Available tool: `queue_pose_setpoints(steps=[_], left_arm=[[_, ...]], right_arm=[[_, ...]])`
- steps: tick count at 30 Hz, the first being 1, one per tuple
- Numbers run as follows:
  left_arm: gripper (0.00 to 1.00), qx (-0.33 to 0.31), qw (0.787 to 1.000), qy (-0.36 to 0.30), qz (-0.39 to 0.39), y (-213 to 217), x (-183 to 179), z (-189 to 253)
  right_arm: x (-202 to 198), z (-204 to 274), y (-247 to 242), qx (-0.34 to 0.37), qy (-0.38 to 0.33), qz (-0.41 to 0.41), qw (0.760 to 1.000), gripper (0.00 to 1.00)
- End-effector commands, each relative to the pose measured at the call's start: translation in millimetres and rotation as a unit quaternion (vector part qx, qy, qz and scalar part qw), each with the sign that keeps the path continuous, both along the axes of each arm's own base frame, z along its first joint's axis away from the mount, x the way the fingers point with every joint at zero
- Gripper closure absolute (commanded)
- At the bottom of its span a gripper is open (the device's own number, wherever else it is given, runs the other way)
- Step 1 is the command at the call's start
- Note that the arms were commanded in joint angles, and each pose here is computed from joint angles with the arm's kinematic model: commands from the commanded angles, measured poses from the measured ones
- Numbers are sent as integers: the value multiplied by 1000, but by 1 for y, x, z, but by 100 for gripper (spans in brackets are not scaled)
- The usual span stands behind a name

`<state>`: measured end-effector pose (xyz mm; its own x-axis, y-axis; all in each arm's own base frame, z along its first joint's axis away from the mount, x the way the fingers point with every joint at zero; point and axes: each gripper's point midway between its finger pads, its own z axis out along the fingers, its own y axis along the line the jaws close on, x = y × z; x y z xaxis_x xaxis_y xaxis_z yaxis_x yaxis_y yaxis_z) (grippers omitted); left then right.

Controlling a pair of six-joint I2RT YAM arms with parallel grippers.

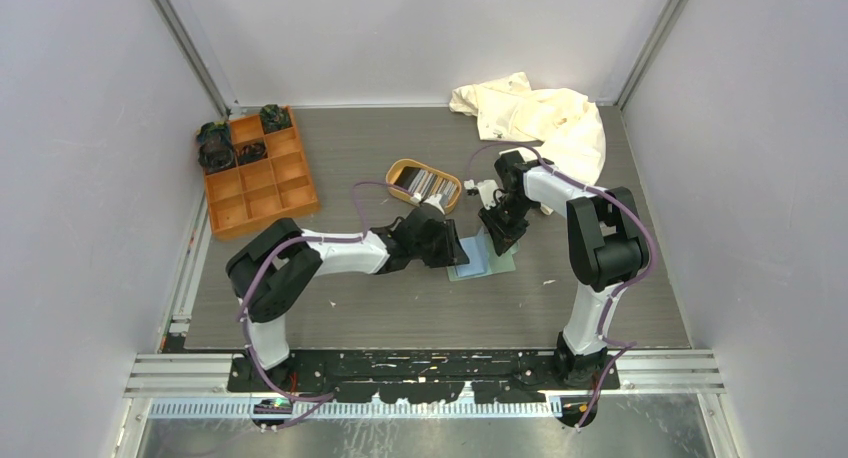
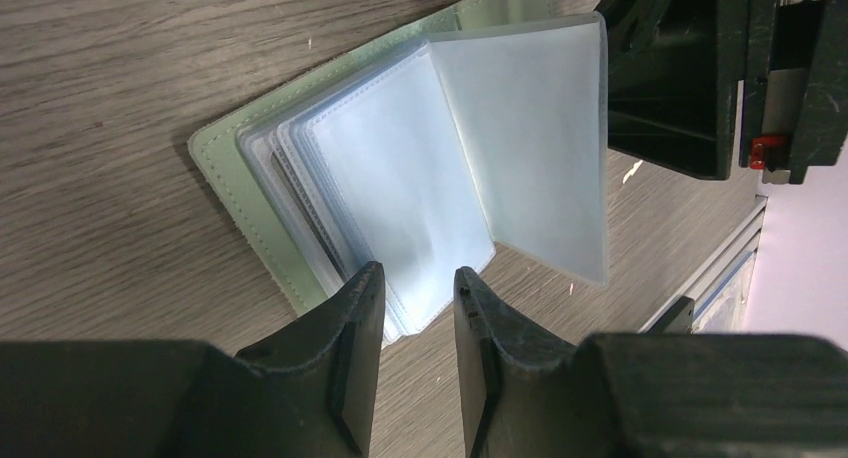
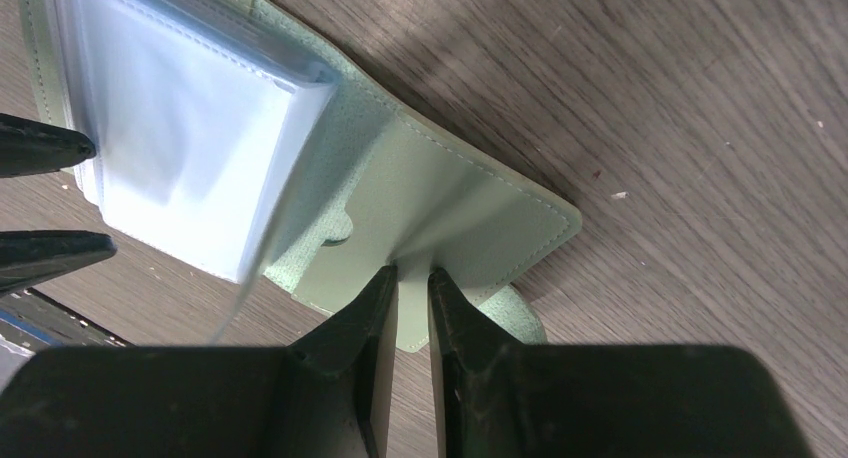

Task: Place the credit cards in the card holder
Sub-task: Open the card holder at the center of the board.

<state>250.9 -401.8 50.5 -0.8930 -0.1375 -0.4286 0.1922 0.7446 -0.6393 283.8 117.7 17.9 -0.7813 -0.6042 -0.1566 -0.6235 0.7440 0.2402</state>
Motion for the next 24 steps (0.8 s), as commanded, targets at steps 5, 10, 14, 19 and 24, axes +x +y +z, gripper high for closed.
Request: queue_pose_setpoints(steps=[5, 10, 14, 19, 24], left_arm=[[67, -11, 1000, 3, -11, -14, 4, 3], [67, -15, 1000, 1, -21, -21, 6, 1], [67, -28, 999, -4, -33, -30, 11, 4], [66, -64, 997, -24, -38, -35, 21, 14], [66, -123, 990, -40, -57, -49, 29, 25]], right_arm=[[-26, -8, 2, 2, 63, 9, 998, 77], [-27, -3, 9, 21, 64, 11, 998, 76], [-18, 18, 13, 49, 30, 5, 998, 71], [4, 60, 0, 110, -50, -47, 992, 62], [15, 91, -6, 151, -116, -73, 979, 61]])
